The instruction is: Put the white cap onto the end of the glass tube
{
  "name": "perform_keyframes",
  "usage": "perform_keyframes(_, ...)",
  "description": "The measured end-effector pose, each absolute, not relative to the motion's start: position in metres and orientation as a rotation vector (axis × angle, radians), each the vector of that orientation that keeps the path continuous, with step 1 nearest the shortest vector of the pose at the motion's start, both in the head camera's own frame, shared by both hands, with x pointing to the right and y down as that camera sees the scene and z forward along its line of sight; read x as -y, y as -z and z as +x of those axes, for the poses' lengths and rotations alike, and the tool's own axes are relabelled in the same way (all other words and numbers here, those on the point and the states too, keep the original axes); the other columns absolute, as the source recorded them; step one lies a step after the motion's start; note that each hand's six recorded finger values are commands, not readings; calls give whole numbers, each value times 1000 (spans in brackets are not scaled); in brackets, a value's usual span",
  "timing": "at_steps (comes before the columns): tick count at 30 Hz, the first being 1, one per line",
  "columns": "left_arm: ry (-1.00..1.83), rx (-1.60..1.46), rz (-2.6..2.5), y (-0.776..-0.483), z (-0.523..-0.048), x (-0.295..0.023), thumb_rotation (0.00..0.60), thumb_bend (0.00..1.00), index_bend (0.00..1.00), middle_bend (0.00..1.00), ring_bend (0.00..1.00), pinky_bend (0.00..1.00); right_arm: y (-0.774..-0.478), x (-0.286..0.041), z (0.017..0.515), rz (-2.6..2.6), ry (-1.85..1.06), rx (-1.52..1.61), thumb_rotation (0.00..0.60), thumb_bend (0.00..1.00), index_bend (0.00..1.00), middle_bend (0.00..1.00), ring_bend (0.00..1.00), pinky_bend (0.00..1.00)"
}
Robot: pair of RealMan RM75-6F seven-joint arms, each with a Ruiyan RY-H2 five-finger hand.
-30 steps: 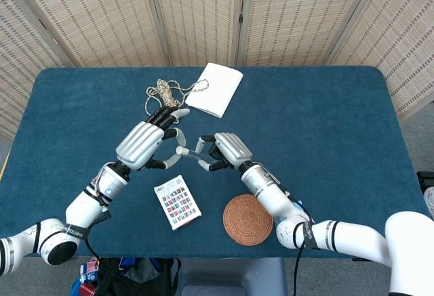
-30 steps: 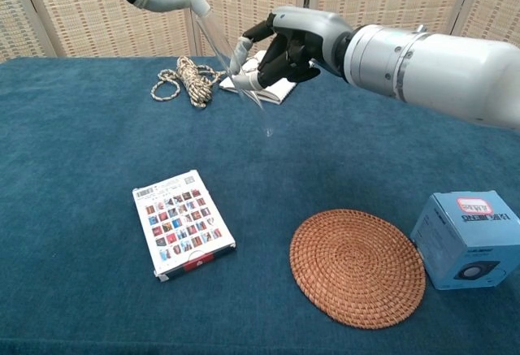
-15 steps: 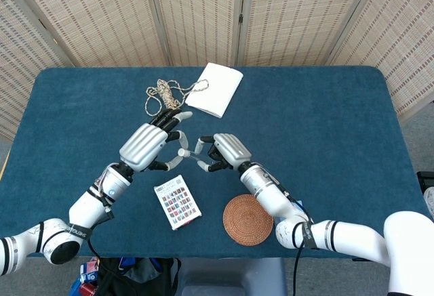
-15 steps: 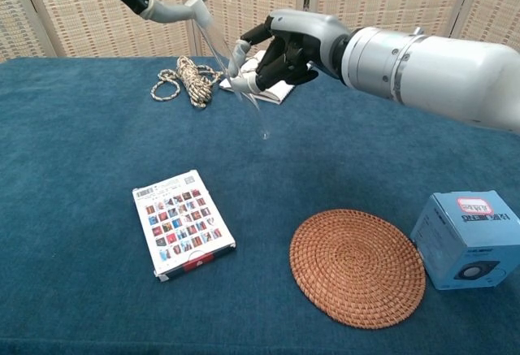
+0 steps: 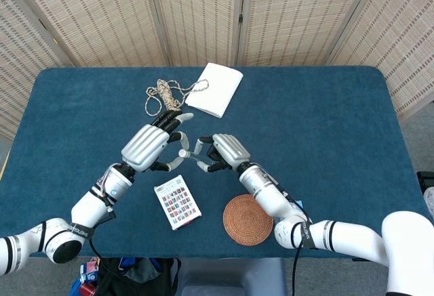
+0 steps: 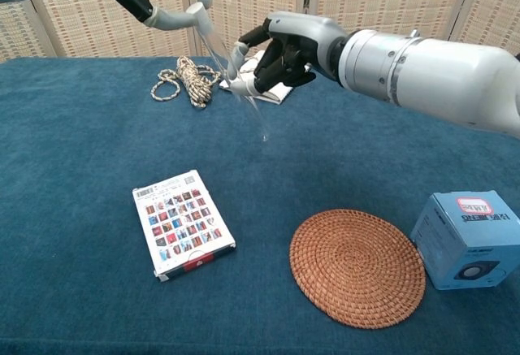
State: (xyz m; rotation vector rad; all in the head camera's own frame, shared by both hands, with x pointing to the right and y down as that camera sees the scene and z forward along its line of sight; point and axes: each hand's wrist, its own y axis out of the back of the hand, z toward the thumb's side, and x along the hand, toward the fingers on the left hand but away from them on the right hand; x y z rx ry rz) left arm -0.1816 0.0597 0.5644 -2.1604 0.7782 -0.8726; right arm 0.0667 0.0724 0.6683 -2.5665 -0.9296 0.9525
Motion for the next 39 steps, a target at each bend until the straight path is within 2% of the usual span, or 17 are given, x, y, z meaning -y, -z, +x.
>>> perform_keyframes(8, 878, -770, -2165, -568, -182, -61, 600, 437, 551, 44, 0, 0, -669, -73, 65, -2566, -953, 923, 600, 538, 972, 1000, 1000, 1000)
perform_keyframes(9, 881, -766, -2165, -568, -182, -62, 600, 437, 514, 44, 0, 0, -669, -73, 65, -2564, -955, 921, 600, 538, 972, 1000, 1000, 1000)
perform_keyframes(11, 889, -755, -2165, -569, -183, -62, 600, 437, 377, 44, 0, 0, -670, -73, 67, -2557, -960, 919, 600, 538, 972, 1000, 1000, 1000)
perform_keyframes(15, 917, -723, -2166, -572, -188, -64, 600, 436, 62, 6, 0, 0, -671, -72, 70, -2538, -975, 908, 600, 539, 972, 1000, 1000, 1000)
perform_keyframes(17, 927, -722, -2174, -572, -190, -64, 596, 436, 4, 0, 0, 0, -671, -70, 73, -2520, -985, 897, 600, 539, 972, 1000, 1000, 1000)
perform_keyframes(21, 943, -740, -2185, -573, -198, -63, 577, 435, 0, 0, 0, 0, -671, -64, 83, -2468, -1018, 867, 600, 539, 975, 1000, 1000, 1000)
perform_keyframes(30, 1027, -792, -2115, -582, -234, -53, 593, 435, 0, 0, 0, 0, -670, -46, 117, -2298, -1158, 721, 600, 539, 978, 1000, 1000, 1000)
perform_keyframes(39, 1137, -807, -1996, -601, -274, -59, 600, 435, 0, 0, 0, 0, -693, -45, 132, -2197, -1330, 510, 600, 539, 978, 1000, 1000, 1000)
